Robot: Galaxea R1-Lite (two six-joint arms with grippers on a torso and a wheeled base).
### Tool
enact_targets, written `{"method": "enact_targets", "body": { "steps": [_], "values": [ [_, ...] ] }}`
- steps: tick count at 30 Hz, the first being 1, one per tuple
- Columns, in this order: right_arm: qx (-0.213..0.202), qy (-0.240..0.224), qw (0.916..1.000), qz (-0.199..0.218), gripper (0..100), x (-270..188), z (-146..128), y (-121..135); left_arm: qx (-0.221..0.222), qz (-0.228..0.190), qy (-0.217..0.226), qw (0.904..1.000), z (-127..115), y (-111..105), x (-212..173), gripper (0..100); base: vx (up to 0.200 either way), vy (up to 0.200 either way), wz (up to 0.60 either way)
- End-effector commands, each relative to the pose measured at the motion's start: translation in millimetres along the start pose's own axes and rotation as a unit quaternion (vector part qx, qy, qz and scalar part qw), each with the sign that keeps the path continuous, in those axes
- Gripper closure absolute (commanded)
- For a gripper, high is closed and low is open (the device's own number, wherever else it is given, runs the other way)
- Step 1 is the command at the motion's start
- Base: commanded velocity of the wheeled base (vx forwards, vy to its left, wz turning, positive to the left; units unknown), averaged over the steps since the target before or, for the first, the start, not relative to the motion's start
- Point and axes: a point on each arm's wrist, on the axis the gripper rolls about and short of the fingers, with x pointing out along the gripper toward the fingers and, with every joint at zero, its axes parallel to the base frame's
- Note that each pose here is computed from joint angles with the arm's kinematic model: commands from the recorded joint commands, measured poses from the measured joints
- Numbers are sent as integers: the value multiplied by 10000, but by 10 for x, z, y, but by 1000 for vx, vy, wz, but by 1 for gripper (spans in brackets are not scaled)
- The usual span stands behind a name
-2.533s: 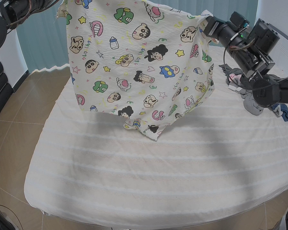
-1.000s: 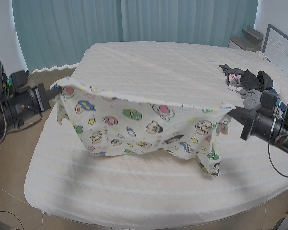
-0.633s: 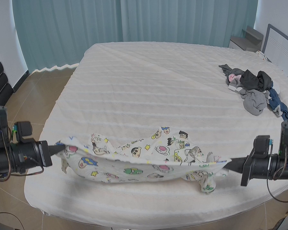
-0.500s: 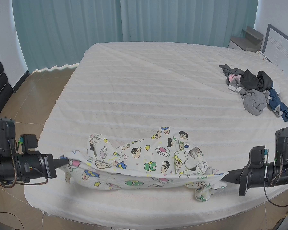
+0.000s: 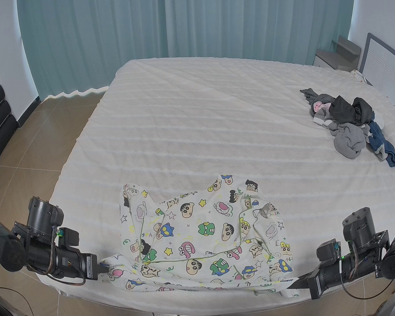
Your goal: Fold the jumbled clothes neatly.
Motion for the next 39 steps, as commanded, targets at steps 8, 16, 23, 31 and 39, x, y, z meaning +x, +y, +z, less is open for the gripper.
{"method": "enact_targets", "body": {
  "steps": [8,16,23,31,39],
  "values": [
    [236,814,9964,-14,0,266,-160,-74,-178,179,934,9953,-124,139,323,0,0,0,0],
    [264,500,9984,-77,0,147,-119,-84,-243,-79,550,9982,-126,153,158,0,0,0,0],
    [208,-200,9994,-188,0,-14,81,-108,-477,-178,-763,9958,295,270,-43,0,0,0,0],
    [508,-766,9955,-218,0,-74,374,-132,-816,-274,-1136,9898,1017,311,241,0,0,0,0],
    [536,-818,9950,-213,0,-81,404,-131,-790,-26,-1003,9918,1439,362,871,0,0,0,0]
  ]
}}
